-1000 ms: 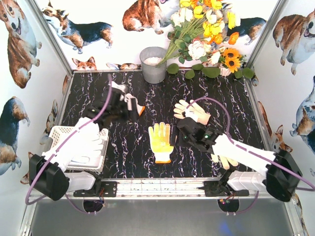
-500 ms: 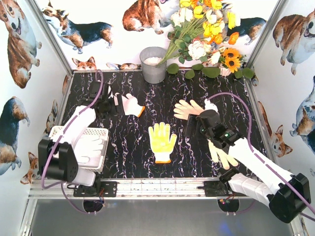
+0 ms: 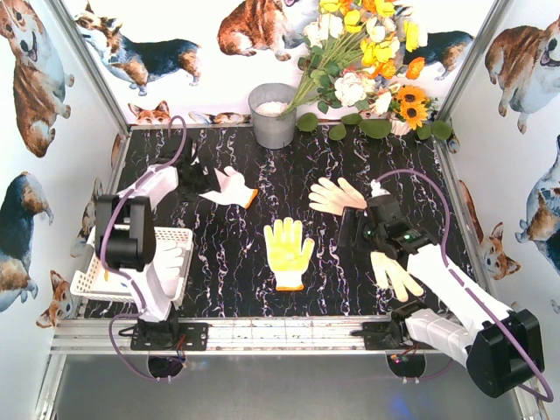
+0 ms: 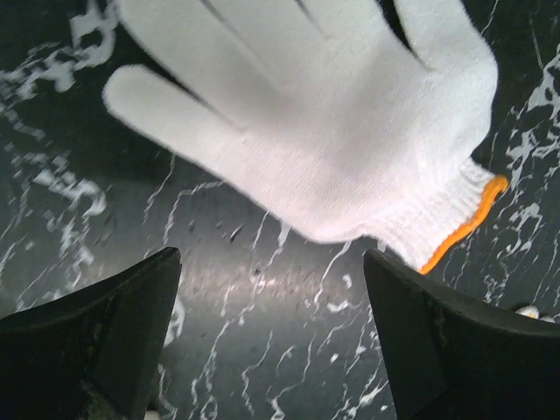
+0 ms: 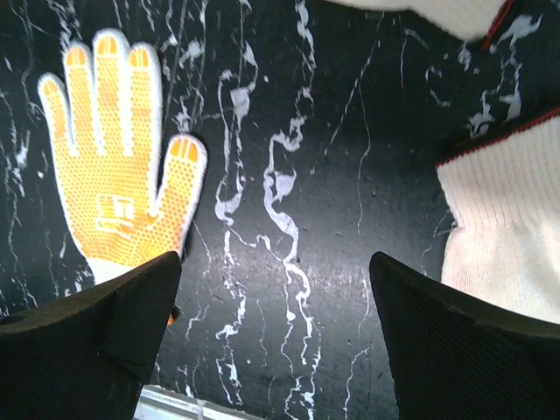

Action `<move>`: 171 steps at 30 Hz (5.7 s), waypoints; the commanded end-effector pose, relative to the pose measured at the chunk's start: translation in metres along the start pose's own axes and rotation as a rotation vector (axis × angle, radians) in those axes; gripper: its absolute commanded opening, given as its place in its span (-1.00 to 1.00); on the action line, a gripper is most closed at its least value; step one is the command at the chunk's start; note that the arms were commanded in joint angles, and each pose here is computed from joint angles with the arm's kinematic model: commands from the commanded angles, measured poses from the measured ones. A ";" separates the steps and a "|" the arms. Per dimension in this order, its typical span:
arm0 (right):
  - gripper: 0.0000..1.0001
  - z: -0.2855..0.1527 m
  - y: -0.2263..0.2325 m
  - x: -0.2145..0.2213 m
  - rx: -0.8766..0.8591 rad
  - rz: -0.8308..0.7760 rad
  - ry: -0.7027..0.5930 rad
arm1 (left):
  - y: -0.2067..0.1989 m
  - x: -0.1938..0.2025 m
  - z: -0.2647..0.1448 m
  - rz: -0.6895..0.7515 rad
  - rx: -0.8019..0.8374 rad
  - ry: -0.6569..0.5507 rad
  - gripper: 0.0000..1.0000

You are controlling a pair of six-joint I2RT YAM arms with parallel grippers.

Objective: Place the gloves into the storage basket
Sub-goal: Move the glove to the center of the board, then pick up the glove from the center of the board.

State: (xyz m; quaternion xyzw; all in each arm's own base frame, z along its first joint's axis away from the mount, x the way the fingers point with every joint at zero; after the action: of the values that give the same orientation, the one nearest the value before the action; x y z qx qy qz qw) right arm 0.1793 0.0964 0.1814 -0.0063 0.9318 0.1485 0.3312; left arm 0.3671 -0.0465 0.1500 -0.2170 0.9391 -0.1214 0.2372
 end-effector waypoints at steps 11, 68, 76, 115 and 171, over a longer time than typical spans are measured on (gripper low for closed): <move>0.83 -0.003 -0.001 0.009 -0.037 0.089 -0.045 | -0.055 -0.007 0.039 0.165 0.044 0.010 0.29; 0.81 -0.010 0.003 0.029 -0.133 0.235 -0.049 | -0.050 0.158 -0.084 0.430 0.166 0.105 0.14; 0.82 -0.013 0.002 0.026 -0.138 0.191 -0.090 | -0.028 0.199 -0.100 -0.086 0.207 0.202 0.24; 0.83 -0.014 0.004 0.027 -0.209 0.098 -0.094 | -0.004 0.234 -0.048 -0.285 -0.031 0.188 -0.56; 0.68 0.069 0.150 -0.010 -0.826 0.402 0.182 | -0.047 0.169 -0.117 -0.127 0.407 0.203 -1.00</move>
State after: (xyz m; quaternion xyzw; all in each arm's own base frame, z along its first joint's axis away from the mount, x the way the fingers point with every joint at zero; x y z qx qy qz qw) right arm 0.1985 0.2315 0.1476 0.0527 0.8457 0.5102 0.1477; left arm 0.1893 -0.1519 0.1970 -0.2295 0.9039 -0.3196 0.1680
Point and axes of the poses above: each gripper's point midway between its finger pads, its own z axis out along the fingers, its own y axis along the line the jaws close on, x = y × z, the point moved 10 cm from there along -z, back along the fingers, and after that the axes turned 7 degrees about -z, right-handed, at the moved point
